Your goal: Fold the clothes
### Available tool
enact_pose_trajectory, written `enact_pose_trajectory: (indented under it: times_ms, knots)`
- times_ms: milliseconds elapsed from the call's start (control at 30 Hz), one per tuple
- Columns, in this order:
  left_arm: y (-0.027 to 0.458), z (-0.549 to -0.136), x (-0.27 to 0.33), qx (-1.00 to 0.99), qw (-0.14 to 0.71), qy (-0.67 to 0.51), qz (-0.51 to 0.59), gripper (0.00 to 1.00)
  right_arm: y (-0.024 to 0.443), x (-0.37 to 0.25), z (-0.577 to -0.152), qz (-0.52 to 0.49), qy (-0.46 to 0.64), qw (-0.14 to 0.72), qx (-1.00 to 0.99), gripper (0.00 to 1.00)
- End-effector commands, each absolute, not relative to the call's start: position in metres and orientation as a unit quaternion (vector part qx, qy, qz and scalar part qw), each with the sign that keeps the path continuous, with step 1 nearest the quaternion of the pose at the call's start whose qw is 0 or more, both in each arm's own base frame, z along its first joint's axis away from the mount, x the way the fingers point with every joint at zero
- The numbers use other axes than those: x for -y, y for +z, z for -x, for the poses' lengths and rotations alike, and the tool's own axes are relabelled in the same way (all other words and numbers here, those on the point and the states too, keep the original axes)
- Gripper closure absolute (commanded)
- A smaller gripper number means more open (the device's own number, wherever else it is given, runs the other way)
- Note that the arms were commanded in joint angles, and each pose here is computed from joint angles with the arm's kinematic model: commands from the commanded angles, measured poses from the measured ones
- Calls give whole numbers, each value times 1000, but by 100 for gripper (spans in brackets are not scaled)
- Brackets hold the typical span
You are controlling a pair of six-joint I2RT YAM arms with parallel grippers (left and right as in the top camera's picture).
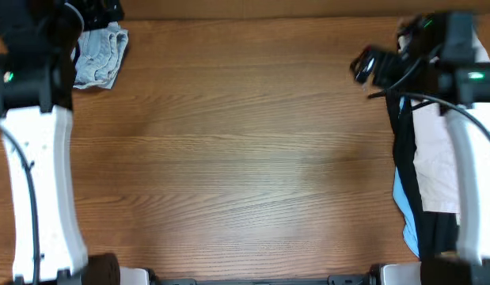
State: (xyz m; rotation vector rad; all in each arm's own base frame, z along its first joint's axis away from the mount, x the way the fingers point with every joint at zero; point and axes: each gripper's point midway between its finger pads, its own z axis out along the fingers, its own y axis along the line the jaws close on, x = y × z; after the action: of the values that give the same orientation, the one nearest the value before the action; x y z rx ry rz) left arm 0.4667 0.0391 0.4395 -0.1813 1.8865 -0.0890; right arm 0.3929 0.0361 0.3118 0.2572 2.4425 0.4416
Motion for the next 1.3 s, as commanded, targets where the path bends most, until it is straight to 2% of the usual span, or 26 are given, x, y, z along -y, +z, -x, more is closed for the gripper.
enact_pose_trajectory:
  times_ms: [0, 133, 300, 433, 667, 800, 1000, 1067, 1267]
  knots:
    - [445, -461, -33, -807, 586, -48, 65, 1, 439, -40, -351, -54, 174, 455, -872, 0]
    - [443, -462, -33, -808, 583, -48, 65, 0, 521, -41, -317, -30, 178, 558, -810, 0]
    - [428, -459, -33, -825, 559, -49, 69, 0, 560, -42, -274, -17, 178, 610, -772, 0]
    - [409, -451, -32, -847, 524, -50, 73, 0, 560, -42, -259, -18, 178, 610, -772, 0]
    - [377, -432, -30, -885, 456, -51, 82, 0, 553, -41, -256, -22, 176, 599, -781, 0]
    - [365, -423, -29, -898, 428, -52, 85, 0, 581, -20, -264, -51, 133, 655, -742, 0]
    - [357, -416, -29, -906, 410, -51, 87, 0, 613, -18, -267, -42, 132, 715, -685, 0]
    - [357, -416, -29, -907, 410, -51, 87, 0, 606, -18, -272, -42, 130, 720, -681, 0]
    - [357, -416, -29, -907, 410, -51, 87, 0, 547, -23, -293, -40, 148, 708, -689, 0]
